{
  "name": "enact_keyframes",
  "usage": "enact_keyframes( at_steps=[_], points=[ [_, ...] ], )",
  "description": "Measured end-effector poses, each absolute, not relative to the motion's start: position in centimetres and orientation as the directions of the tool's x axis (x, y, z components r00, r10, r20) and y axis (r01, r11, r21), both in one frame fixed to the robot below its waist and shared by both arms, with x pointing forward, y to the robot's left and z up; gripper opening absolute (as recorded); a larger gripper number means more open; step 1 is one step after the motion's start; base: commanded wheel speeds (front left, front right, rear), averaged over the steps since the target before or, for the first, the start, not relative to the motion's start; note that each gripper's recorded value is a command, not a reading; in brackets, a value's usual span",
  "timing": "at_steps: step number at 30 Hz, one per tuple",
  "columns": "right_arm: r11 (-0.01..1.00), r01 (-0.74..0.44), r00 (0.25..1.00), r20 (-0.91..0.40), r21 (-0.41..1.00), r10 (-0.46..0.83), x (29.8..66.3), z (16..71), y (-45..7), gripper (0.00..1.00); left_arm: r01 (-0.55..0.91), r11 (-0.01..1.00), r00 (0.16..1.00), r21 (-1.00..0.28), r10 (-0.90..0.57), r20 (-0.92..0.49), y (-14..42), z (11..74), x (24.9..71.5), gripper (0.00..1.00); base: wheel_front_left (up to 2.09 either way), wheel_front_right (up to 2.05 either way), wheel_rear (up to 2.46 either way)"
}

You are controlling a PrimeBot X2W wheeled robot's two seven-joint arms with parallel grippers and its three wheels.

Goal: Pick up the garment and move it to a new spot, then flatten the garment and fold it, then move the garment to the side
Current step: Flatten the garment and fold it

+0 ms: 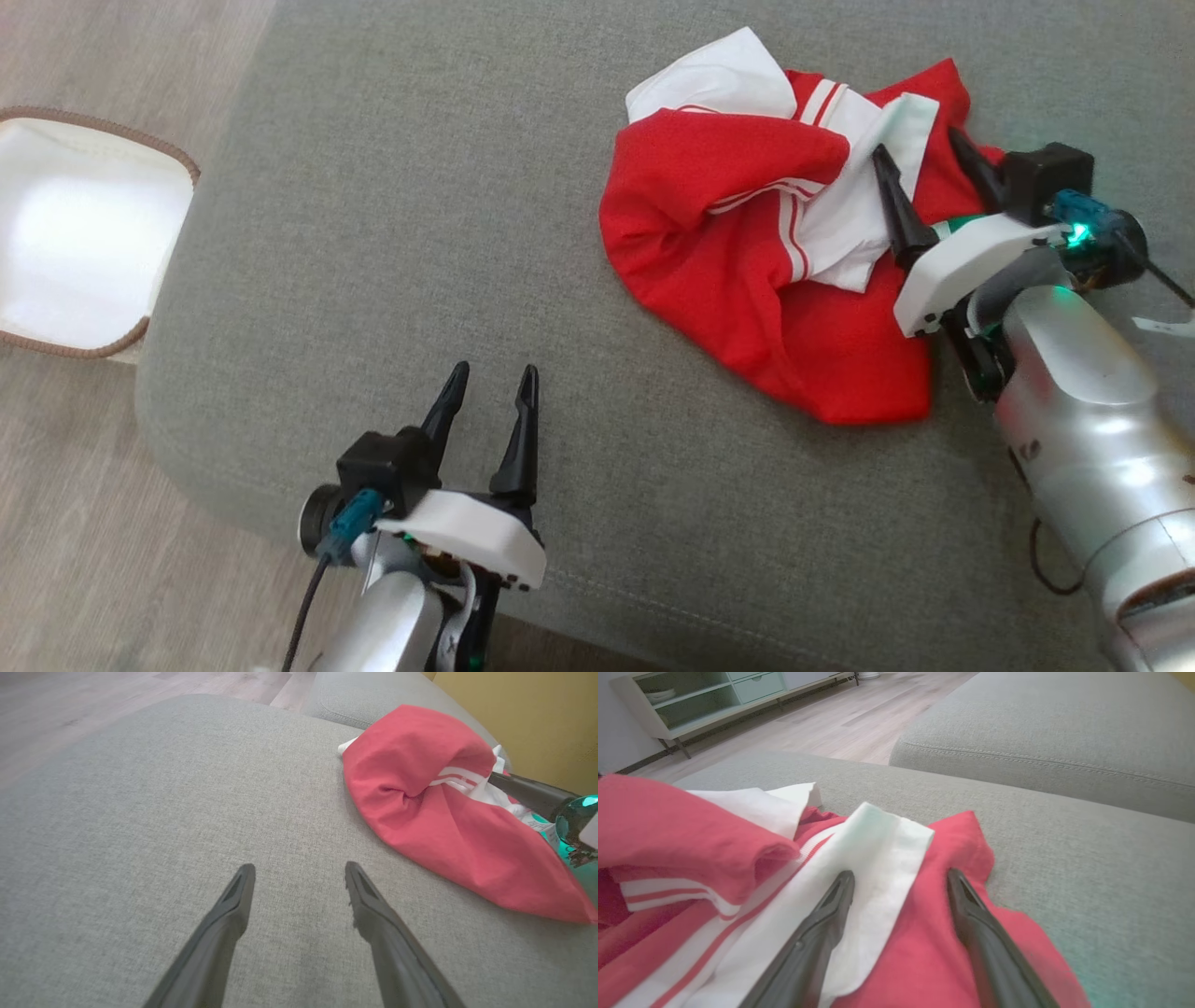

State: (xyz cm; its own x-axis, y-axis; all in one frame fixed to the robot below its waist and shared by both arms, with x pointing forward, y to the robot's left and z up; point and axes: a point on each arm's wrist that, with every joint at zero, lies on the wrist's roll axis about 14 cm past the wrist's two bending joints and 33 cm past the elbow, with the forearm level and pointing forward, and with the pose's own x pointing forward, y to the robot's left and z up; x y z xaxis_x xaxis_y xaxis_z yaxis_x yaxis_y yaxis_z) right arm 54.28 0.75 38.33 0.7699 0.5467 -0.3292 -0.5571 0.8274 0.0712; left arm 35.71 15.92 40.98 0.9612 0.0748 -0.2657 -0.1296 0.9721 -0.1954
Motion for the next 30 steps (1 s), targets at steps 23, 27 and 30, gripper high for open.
enact_keyframes(
  at_steps=[23,27,30],
  points=[
    [0.794,-0.607,0.749,-0.307,0.039,0.588,56.0,39.6,2.6,1.00,-0.133,0.970,0.961,-0.202,0.076,-0.267,15.8,41.1,35.7,1.00,0.00,0.00,0.00],
    [0.782,-0.623,0.737,-0.308,0.033,0.601,56.0,39.7,3.2,0.40,-0.141,0.968,0.960,-0.206,0.083,-0.268,16.0,41.1,35.7,1.00,0.00,0.00,0.00],
    [0.789,-0.613,0.738,-0.334,0.034,0.587,55.9,39.0,2.7,0.00,-0.144,0.968,0.960,-0.204,0.086,-0.268,16.0,41.1,35.8,1.00,0.00,0.00,0.00]
  ],
)
